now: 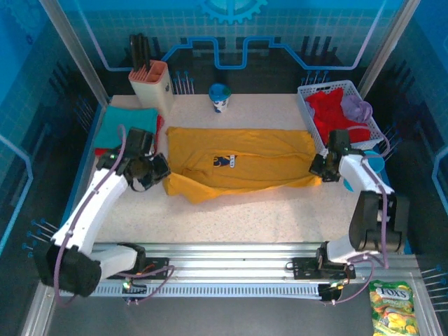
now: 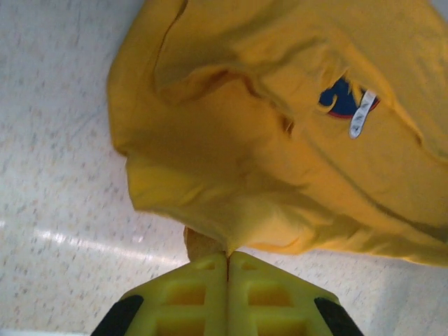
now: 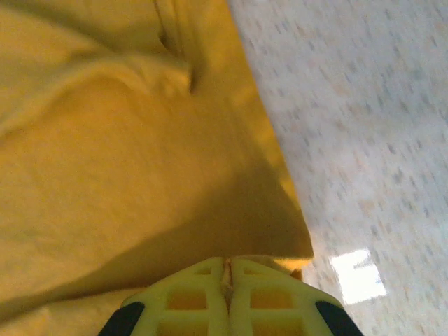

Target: Fold and stack the t-shirts

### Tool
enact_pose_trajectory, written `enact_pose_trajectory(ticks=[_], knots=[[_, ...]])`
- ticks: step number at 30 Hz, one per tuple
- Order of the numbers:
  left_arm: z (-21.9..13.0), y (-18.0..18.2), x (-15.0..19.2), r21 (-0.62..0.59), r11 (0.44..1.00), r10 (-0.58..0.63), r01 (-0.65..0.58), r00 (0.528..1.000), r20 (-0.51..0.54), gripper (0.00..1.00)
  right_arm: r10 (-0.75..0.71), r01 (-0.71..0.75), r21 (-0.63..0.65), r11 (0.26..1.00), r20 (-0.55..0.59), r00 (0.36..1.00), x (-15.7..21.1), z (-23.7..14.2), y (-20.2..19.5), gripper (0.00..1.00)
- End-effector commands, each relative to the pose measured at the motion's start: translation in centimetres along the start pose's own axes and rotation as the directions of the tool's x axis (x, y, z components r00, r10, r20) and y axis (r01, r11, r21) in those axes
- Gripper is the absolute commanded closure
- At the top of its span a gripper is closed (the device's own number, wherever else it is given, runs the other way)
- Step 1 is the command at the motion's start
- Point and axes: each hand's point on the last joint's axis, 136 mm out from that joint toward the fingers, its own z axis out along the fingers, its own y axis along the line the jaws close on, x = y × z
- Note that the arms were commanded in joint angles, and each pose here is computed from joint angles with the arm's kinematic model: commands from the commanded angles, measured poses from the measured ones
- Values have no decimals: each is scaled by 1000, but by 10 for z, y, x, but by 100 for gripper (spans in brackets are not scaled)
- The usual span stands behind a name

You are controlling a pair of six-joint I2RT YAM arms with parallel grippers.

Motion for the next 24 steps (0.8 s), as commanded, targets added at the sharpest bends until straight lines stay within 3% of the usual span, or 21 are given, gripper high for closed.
enact_pose_trajectory(ticks=[1,11,24], knots=[[-7,-25,-35,65,996,58,-62,997,58,100,-37,35,-32,999,-68,997,-6,14,14,100],[6,-47,-101,53,996,60,-66,992,113,100,-47,46,-21,999,-84,995,-42,40,29,100],[47,-58,-149,19,997,73,-76,992,101,100,-56,57,4,998,-87,995,-68,61,36,100]])
